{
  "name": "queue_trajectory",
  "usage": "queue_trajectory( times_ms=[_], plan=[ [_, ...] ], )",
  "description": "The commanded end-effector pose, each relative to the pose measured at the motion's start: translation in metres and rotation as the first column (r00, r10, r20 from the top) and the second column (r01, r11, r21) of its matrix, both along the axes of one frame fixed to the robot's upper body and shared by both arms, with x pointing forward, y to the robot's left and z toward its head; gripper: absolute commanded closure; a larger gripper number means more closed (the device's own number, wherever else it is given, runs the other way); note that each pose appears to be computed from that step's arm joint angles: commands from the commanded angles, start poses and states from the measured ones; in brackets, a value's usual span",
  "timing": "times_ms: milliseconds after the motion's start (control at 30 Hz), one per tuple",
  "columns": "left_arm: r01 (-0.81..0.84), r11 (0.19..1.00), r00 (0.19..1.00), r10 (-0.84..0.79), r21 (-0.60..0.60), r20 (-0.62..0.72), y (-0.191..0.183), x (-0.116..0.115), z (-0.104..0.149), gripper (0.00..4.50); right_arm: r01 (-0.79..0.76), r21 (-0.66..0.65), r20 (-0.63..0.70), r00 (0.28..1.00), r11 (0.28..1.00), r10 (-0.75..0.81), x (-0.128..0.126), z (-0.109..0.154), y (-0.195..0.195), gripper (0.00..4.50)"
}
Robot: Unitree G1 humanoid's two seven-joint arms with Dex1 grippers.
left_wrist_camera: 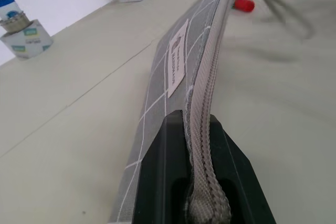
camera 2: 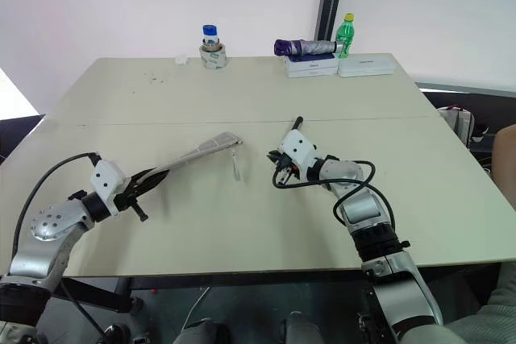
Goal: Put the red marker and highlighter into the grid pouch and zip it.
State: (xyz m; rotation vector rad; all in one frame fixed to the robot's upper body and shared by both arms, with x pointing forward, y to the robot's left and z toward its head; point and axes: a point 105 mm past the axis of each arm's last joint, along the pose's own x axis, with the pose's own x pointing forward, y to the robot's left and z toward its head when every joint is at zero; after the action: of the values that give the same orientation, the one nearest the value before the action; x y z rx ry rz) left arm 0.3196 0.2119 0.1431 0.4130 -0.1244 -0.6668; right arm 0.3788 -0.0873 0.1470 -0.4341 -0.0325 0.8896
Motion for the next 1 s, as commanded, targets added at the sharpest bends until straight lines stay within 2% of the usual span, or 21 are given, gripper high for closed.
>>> queue_trajectory(
  times_ms=[33,100,267,400,567,867,933,1000],
  plan=[
    [-0.023,1.0,0.998,0.023,0.005,0.061,0.001,0.002,0.018,4.5,-0.01,0.13,-0.013,1.0,0.991,0.012,-0.006,0.02,0.006,2.18],
    [-0.026,1.0,0.997,0.026,0.004,0.07,0.0,0.002,0.019,4.5,-0.006,0.164,-0.065,0.998,0.986,0.017,-0.012,0.015,0.013,1.26],
    [-0.02,0.999,0.996,0.017,0.028,0.089,-0.005,0.001,0.017,4.5,0.021,0.247,-0.163,0.986,0.969,0.02,-0.019,0.01,0.028,1.26],
    [-0.017,0.999,0.995,0.013,0.03,0.1,-0.009,0.001,0.017,4.5,0.135,0.28,-0.241,0.968,0.95,-0.066,-0.006,0.003,0.034,1.26],
    [-0.015,0.999,0.995,0.012,0.029,0.101,-0.009,0.001,0.015,4.5,0.111,0.273,-0.268,0.963,0.956,-0.035,-0.009,-0.004,0.046,1.26],
    [0.0,1.0,0.994,-0.002,0.017,0.105,-0.012,-0.001,0.015,4.5,0.097,0.314,-0.282,0.959,0.945,-0.005,-0.009,0.0,0.064,1.26],
    [0.002,1.0,0.994,-0.004,0.02,0.105,-0.013,0.0,0.015,4.5,0.096,0.316,-0.282,0.959,0.944,-0.003,-0.009,0.0,0.065,1.77],
    [0.0,1.0,0.994,-0.002,0.026,0.106,-0.013,0.0,0.014,4.5,0.098,0.32,-0.28,0.96,0.942,-0.005,-0.009,0.0,0.065,2.58]
  ],
)
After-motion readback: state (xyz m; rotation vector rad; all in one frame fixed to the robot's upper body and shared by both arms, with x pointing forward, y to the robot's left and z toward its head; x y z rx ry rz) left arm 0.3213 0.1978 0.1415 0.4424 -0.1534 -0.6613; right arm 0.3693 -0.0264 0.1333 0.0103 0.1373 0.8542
